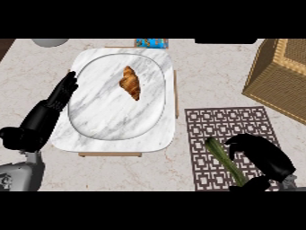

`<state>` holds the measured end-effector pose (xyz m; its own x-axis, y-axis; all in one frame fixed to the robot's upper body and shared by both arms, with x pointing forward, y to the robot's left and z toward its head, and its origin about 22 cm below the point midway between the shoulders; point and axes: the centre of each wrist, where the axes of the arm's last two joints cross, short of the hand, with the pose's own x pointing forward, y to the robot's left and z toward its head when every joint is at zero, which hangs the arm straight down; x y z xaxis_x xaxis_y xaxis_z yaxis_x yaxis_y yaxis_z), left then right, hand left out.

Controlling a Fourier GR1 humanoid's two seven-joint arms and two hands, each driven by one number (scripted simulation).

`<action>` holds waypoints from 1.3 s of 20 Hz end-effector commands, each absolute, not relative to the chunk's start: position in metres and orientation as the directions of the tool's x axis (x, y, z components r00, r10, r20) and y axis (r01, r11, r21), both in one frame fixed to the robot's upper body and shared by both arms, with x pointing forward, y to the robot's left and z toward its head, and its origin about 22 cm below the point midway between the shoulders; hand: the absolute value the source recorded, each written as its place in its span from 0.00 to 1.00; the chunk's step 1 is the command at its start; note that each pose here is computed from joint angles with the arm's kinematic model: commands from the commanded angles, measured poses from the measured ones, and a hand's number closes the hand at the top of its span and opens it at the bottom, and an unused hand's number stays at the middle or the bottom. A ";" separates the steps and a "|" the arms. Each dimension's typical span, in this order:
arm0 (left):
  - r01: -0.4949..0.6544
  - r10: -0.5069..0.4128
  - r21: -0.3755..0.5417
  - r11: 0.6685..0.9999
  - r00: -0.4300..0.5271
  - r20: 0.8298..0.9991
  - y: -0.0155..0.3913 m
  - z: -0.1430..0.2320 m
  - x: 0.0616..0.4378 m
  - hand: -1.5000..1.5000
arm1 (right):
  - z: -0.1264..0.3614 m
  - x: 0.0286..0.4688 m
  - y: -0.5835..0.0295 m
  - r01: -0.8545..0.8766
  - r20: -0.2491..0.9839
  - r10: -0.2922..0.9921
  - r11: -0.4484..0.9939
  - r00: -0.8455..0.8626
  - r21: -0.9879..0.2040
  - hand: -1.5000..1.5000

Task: Pick the squash from the placemat and place it in the basket

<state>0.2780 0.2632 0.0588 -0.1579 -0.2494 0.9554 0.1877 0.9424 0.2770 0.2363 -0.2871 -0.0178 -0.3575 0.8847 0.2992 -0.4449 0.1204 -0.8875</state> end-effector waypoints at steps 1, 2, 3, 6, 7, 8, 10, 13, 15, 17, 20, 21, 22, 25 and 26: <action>0.181 -0.244 0.270 0.946 -0.158 0.957 0.262 0.061 0.282 0.50 | -0.038 0.227 -0.281 -0.445 0.255 0.866 0.043 -0.431 -0.895 1.00; 0.180 -0.242 0.270 0.946 -0.163 0.957 0.250 0.059 0.273 0.50 | -0.032 0.227 -0.286 -0.419 0.251 0.859 0.047 -0.447 -0.907 1.00; 0.203 -0.239 0.266 0.942 -0.148 0.960 0.271 0.057 0.278 0.50 | -0.030 0.235 -0.264 -0.401 0.238 0.867 0.048 -0.438 -0.915 1.00; 0.195 -0.236 0.267 0.944 -0.168 0.957 0.277 0.069 0.274 0.50 | -0.023 0.221 -0.281 -0.361 0.231 0.861 0.059 -0.453 -0.931 1.00; 0.189 -0.266 0.294 0.937 -0.161 0.950 0.264 0.047 0.274 0.50 | -0.030 0.241 -0.260 -0.322 0.234 0.905 0.116 -0.356 -0.940 1.00; 0.179 -0.236 0.262 0.948 -0.156 0.959 0.256 0.052 0.277 0.50 | -0.013 0.245 -0.256 -0.317 0.226 0.937 0.137 -0.266 -0.938 1.00; 0.191 -0.247 0.275 0.942 -0.157 0.956 0.277 0.061 0.277 0.50 | -0.010 0.259 -0.231 -0.279 0.242 0.968 0.215 -0.069 -0.936 1.00; 0.193 -0.249 0.279 0.941 -0.165 0.954 0.266 0.057 0.278 0.50 | 0.000 0.277 -0.204 -0.199 0.277 0.954 0.296 0.119 -0.934 1.00; 0.192 -0.248 0.279 0.941 -0.169 0.954 0.258 0.046 0.275 0.50 | 0.000 0.273 -0.189 -0.187 0.307 0.939 0.334 0.156 -0.924 1.00; 0.193 -0.250 0.281 0.940 -0.170 0.953 0.264 0.057 0.273 0.50 | 0.018 0.272 -0.181 -0.134 0.465 0.871 0.486 0.158 -0.864 1.00; 0.190 -0.240 0.271 0.944 -0.170 0.956 0.261 0.060 0.280 0.50 | 0.056 0.272 -0.176 -0.027 0.599 0.798 0.602 0.074 -0.798 1.00; 0.194 -0.239 0.267 0.944 -0.155 0.959 0.271 0.069 0.284 0.50 | 0.061 0.277 -0.169 0.029 0.642 0.763 0.642 0.081 -0.766 1.00; 0.188 -0.238 0.261 0.947 -0.138 0.961 0.276 0.062 0.283 0.50 | 0.075 0.278 -0.169 0.094 0.701 0.713 0.697 0.019 -0.711 1.00; 0.197 -0.231 0.259 0.946 -0.156 0.960 0.264 0.056 0.280 0.50 | 0.110 0.263 -0.153 0.202 0.757 0.650 0.752 -0.070 -0.627 1.00; 0.179 -0.260 0.286 0.941 -0.154 0.953 0.285 0.062 0.275 0.50 | 0.108 0.252 -0.163 0.249 0.764 0.642 0.753 -0.071 -0.610 1.00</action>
<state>0.2792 0.2703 0.0598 -0.1545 -0.2428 0.9577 0.1878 0.9445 0.2697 0.2698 -0.1680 0.0813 0.0031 0.7372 0.6756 0.1300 0.6696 -0.7312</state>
